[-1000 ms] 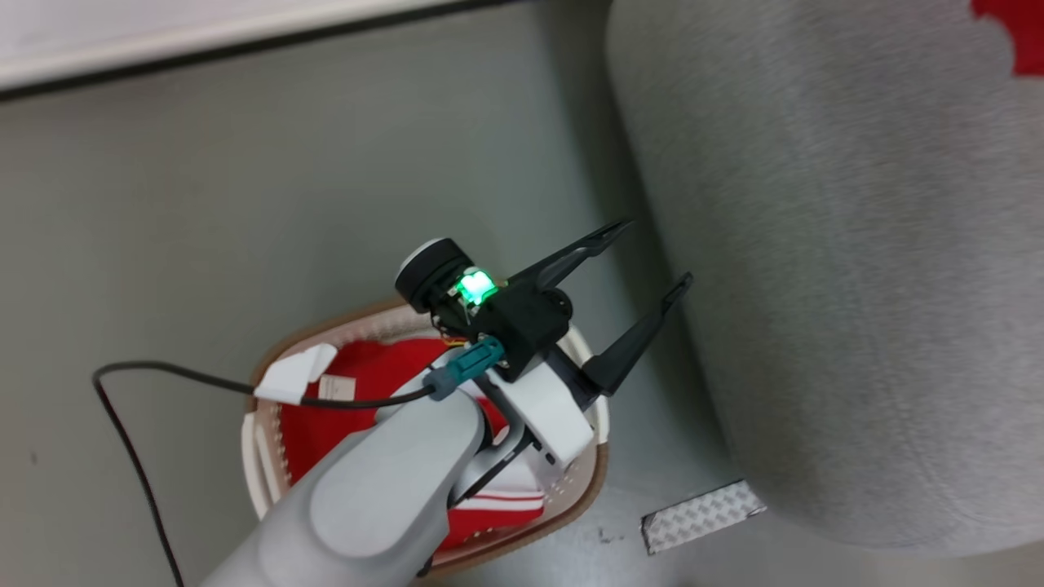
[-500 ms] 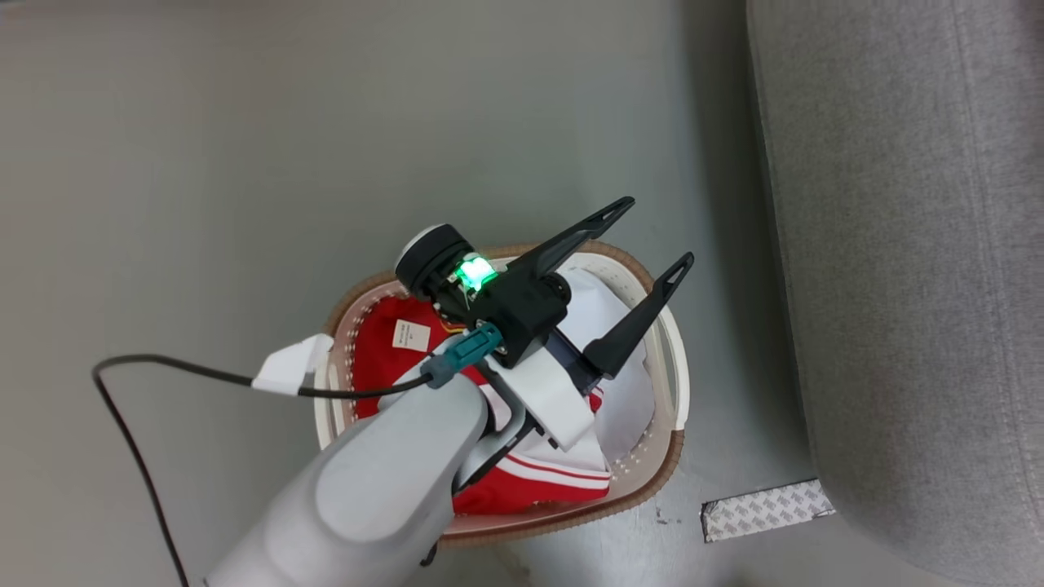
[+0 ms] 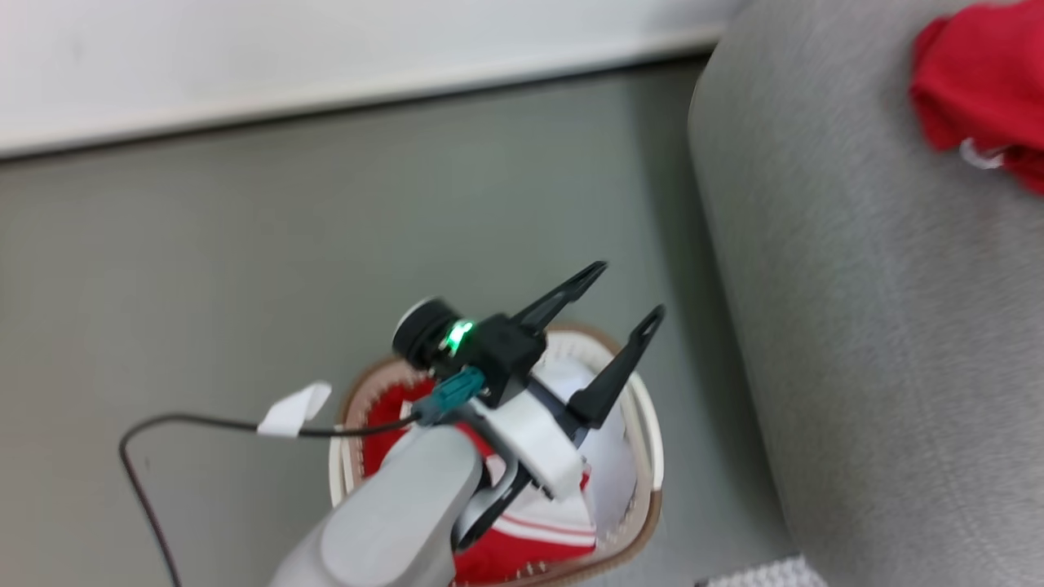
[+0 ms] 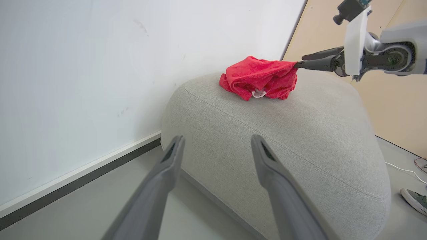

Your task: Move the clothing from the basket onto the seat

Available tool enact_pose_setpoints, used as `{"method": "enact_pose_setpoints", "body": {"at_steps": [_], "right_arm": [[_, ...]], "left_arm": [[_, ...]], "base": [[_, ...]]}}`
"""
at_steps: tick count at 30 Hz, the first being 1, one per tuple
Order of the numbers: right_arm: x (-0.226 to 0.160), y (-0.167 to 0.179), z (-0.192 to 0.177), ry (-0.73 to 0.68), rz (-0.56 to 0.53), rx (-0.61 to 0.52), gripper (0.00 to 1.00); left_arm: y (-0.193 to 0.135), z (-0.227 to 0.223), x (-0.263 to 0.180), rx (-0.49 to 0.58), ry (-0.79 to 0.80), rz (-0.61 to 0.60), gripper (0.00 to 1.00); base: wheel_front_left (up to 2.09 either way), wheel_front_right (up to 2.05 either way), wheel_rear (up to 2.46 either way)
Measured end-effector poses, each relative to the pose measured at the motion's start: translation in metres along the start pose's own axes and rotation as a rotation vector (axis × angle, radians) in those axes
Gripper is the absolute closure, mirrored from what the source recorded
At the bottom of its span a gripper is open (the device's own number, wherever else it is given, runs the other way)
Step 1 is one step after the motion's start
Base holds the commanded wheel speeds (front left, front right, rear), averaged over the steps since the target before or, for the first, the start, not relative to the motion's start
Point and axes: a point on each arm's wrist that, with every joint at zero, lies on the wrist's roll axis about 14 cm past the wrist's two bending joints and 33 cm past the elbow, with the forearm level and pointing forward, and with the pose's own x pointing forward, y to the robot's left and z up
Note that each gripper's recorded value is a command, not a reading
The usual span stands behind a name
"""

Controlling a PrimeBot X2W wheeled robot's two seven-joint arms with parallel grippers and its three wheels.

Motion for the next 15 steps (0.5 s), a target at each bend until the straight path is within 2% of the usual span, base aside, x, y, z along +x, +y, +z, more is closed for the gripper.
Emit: {"method": "enact_pose_setpoints", "body": {"at_steps": [6,12,15], "right_arm": [[-0.054,-0.009,0.044,-0.152,0.035,-0.041,0.0],[-0.123,-0.013,0.114,-0.471,0.073,0.016,0.0],[-0.154,-0.004,0.133,-0.606,0.108,0.05,0.0]], "left_arm": [[-0.018,0.039,-0.019,0.002,-0.054,0.049,0.0],[-0.026,0.094,-0.041,0.078,-0.155,0.126,0.0],[-0.021,0.116,-0.058,0.114,-0.2,0.188,0.0]], "base": [[0.0,0.0,0.0],[0.0,0.0,0.0],[0.0,0.0,0.0]]}}
